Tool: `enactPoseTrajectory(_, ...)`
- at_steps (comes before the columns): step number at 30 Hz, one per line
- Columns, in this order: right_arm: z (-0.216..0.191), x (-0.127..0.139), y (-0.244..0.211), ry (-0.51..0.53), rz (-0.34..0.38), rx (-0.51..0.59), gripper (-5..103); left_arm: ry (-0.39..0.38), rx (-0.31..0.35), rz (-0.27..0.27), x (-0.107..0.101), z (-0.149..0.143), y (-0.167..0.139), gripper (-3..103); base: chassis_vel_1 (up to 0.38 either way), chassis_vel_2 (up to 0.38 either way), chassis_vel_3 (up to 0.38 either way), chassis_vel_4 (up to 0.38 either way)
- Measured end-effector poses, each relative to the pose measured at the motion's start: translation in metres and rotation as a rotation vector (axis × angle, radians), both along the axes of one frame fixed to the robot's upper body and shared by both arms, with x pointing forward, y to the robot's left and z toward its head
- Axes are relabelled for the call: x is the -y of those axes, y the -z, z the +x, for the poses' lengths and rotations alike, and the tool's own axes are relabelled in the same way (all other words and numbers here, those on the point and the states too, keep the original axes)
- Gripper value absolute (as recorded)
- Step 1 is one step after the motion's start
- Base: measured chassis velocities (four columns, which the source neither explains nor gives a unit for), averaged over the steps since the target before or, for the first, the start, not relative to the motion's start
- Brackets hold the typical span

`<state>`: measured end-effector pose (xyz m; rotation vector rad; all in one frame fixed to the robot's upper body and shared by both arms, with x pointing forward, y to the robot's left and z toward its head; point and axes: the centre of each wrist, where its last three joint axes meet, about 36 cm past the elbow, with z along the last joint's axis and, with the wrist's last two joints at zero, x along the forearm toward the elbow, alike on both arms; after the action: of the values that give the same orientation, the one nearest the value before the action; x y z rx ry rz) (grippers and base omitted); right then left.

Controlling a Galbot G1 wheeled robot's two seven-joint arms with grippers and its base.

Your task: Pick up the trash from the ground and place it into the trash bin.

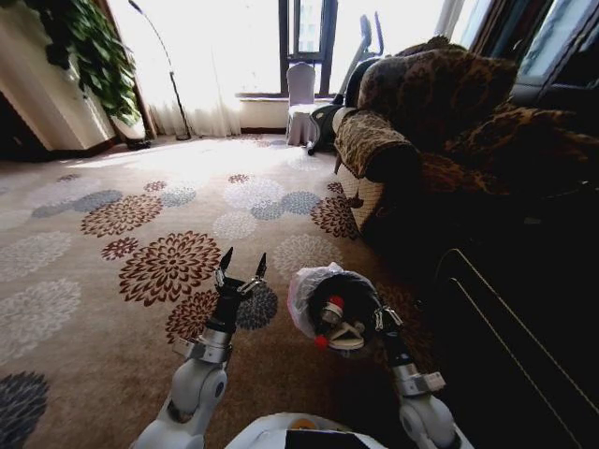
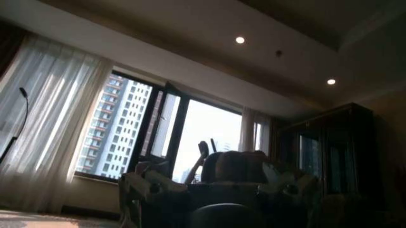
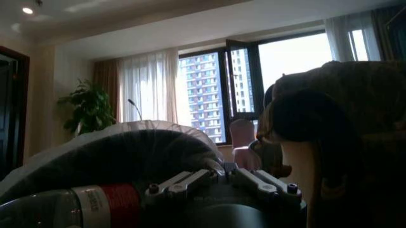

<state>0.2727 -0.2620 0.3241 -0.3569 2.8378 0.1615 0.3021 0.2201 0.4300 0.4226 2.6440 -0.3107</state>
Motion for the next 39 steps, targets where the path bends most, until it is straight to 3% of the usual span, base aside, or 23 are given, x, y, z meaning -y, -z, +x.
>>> enactPoseTrajectory(39,-0.0005,0.0040,0.0022,0.013,0.001,0.018,0,-0.007,-0.027,-0.010,0.0043,0.0007,0.0099,97,0.302,-0.287,-0.299,0.284)
